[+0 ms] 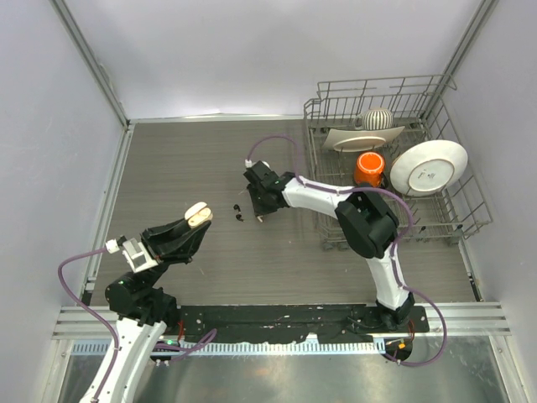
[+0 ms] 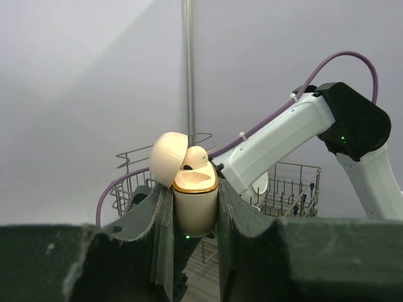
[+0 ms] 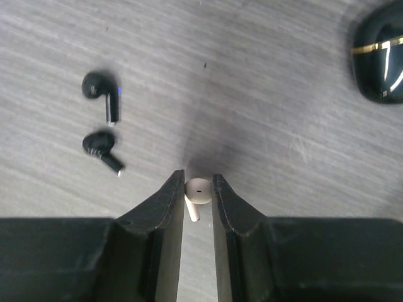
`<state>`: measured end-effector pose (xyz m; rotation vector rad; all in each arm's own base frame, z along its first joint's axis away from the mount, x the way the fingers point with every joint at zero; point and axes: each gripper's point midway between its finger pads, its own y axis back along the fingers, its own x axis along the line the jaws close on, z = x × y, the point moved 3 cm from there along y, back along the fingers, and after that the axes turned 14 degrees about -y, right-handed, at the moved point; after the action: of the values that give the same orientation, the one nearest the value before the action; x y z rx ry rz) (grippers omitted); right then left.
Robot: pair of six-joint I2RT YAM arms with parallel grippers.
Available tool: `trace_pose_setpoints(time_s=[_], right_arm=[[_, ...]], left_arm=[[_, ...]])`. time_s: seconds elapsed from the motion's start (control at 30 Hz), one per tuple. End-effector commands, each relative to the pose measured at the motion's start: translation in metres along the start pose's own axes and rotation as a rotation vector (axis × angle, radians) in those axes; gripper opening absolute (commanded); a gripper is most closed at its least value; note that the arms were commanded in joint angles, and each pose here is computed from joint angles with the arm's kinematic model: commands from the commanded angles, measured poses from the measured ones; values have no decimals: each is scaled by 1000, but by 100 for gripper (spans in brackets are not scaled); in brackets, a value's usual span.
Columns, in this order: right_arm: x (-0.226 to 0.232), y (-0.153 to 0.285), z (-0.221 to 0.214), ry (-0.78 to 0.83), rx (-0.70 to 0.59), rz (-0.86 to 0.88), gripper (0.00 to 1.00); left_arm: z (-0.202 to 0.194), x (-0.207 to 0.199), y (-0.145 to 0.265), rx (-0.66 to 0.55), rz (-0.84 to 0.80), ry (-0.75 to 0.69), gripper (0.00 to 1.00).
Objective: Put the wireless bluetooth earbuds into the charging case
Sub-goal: Pick up the earbud from the center of the board, then place the earbud in the charging case.
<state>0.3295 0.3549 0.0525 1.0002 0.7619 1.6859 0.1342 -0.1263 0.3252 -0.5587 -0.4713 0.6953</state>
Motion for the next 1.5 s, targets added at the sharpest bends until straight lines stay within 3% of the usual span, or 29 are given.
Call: trace_pose_setpoints(time_s=[0.0, 0.27, 0.63, 0.8, 1.0, 1.47], right_arm=[[30, 70, 38, -27, -206, 201, 1], [49, 183, 71, -117, -574, 442, 1], [81, 354, 55, -142, -999, 804, 1], [101, 399, 38, -145, -1043, 964, 1], [130, 419, 26, -124, -1025, 1085, 1], [187, 399, 1, -55, -928, 1163, 1]], left_arm=[[14, 4, -3, -42, 23, -28, 0], [14, 10, -3, -50, 68, -28, 0], [4, 15, -3, -29, 97, -1, 0], [-1, 15, -5, -22, 86, 12, 0], [-1, 14, -7, -24, 71, 21, 0], [3, 8, -9, -32, 35, 44, 1]])
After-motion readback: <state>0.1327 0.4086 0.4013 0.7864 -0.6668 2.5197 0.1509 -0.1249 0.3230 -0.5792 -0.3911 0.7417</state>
